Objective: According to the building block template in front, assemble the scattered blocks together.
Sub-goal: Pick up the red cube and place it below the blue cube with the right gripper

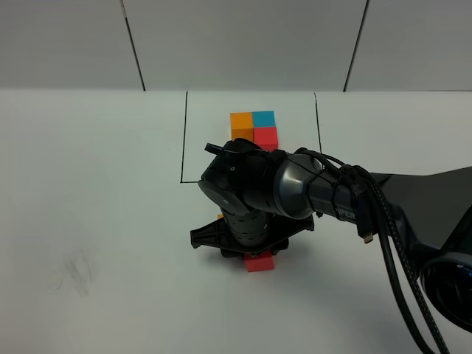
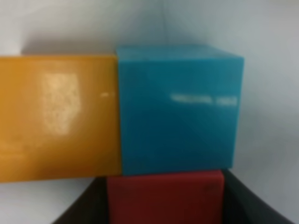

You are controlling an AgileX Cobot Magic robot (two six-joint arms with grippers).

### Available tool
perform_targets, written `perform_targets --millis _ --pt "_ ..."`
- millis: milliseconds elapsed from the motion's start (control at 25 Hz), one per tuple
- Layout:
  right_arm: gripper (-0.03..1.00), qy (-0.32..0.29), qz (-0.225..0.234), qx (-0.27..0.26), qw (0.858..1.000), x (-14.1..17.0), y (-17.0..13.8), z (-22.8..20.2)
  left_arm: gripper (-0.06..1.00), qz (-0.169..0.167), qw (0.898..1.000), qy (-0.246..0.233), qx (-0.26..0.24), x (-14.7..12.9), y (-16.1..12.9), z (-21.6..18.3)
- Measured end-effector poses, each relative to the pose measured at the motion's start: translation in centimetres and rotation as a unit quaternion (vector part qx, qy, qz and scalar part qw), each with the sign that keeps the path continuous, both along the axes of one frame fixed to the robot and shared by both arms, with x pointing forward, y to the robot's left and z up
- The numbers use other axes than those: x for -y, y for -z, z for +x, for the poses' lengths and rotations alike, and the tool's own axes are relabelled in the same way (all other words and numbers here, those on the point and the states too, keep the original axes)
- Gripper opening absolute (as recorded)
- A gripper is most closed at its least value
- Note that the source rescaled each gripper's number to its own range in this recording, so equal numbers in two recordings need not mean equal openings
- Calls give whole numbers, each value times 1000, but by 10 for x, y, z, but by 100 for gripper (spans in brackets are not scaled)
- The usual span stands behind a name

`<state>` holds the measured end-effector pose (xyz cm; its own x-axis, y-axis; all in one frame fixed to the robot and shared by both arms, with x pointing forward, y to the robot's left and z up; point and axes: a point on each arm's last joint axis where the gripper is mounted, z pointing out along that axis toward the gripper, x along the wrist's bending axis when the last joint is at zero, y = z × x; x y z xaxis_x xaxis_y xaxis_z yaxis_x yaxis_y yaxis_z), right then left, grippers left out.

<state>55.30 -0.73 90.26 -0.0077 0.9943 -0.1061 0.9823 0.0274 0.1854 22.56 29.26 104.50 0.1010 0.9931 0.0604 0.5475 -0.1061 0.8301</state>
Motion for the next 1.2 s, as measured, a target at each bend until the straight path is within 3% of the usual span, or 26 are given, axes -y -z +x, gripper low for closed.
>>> perform_targets --millis 680,800,1000,1200 --pt "2 3 2 -4 1000 0 0 -1 66 0 1000 0 0 0 0 0" --pt "5 5 4 -6 1000 0 1 -1 66 0 1000 0 0 0 0 0" --pt "26 7 5 -10 1000 -1 2 -1 66 0 1000 0 0 0 0 0" --pt "56 4 0 -7 1000 0 2 -1 66 0 1000 0 0 0 0 0"
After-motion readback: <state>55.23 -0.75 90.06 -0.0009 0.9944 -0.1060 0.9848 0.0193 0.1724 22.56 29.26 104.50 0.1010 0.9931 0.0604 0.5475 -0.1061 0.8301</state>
